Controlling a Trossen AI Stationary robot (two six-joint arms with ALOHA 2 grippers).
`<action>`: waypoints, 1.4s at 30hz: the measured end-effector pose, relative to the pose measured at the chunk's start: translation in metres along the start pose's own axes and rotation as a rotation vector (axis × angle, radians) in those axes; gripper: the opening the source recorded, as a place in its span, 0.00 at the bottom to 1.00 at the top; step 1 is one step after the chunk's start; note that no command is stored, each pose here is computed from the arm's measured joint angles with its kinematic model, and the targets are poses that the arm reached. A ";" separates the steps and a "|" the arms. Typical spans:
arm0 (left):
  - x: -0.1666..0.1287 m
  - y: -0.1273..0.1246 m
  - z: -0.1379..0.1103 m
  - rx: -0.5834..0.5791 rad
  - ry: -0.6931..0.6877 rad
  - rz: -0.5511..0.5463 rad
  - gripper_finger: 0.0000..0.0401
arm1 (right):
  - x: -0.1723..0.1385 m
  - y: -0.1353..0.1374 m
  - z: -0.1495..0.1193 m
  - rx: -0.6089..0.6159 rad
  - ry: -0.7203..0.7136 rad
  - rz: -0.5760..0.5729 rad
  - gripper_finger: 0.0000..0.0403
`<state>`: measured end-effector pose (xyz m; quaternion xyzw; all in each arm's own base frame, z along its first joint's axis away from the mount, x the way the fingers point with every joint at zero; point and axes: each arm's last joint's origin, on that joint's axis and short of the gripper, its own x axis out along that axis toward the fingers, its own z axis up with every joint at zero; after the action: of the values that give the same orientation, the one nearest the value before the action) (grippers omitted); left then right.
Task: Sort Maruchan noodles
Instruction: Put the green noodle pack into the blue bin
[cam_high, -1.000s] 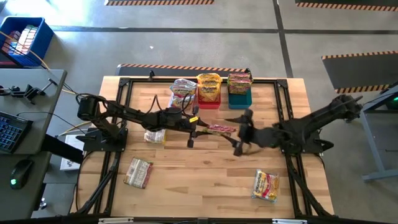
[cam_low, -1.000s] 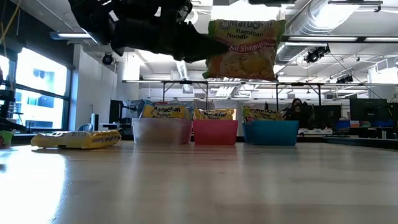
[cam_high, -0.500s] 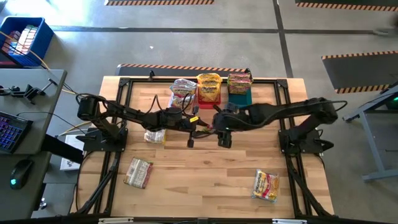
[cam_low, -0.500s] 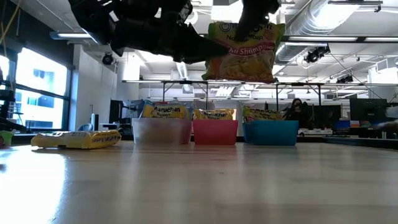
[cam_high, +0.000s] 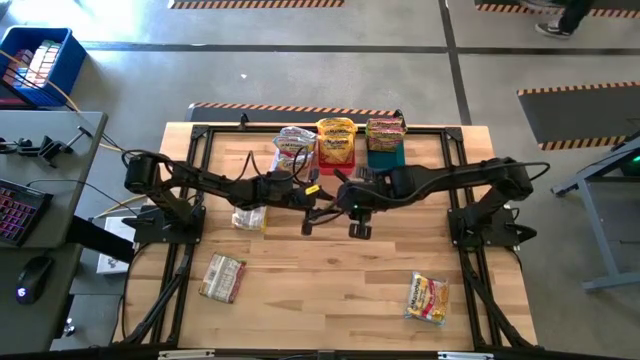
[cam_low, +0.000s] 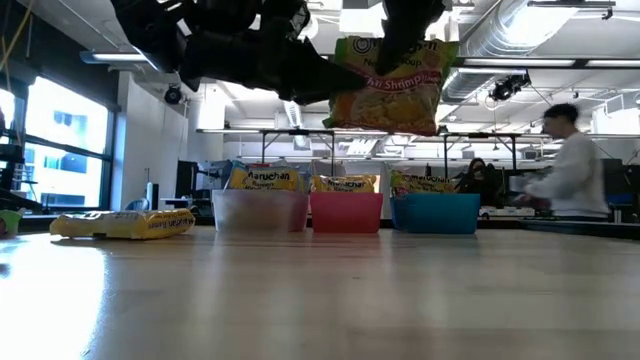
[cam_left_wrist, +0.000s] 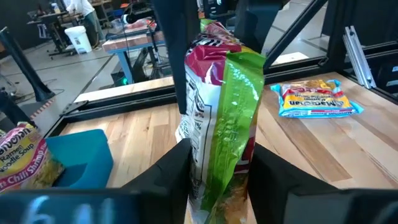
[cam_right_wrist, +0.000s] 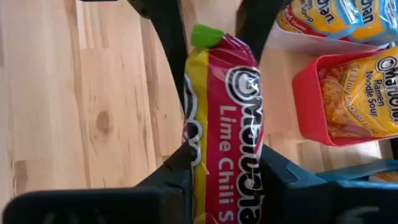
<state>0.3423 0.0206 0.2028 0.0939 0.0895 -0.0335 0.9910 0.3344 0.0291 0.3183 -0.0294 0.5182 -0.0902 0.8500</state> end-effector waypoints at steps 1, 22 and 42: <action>-0.001 0.000 0.001 -0.003 0.000 0.001 0.31 | 0.000 0.000 0.000 -0.007 0.001 -0.002 0.20; -0.036 0.019 -0.040 -0.064 0.026 0.061 0.46 | -0.013 -0.142 -0.031 -0.178 0.196 -0.156 0.21; -0.040 0.037 -0.039 -0.095 -0.010 0.139 0.46 | 0.036 -0.251 -0.109 -0.110 0.150 -0.058 0.21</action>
<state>0.2990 0.0665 0.1787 0.0524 0.0793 0.0390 0.9947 0.2231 -0.2195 0.2721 -0.0842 0.5835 -0.0882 0.8029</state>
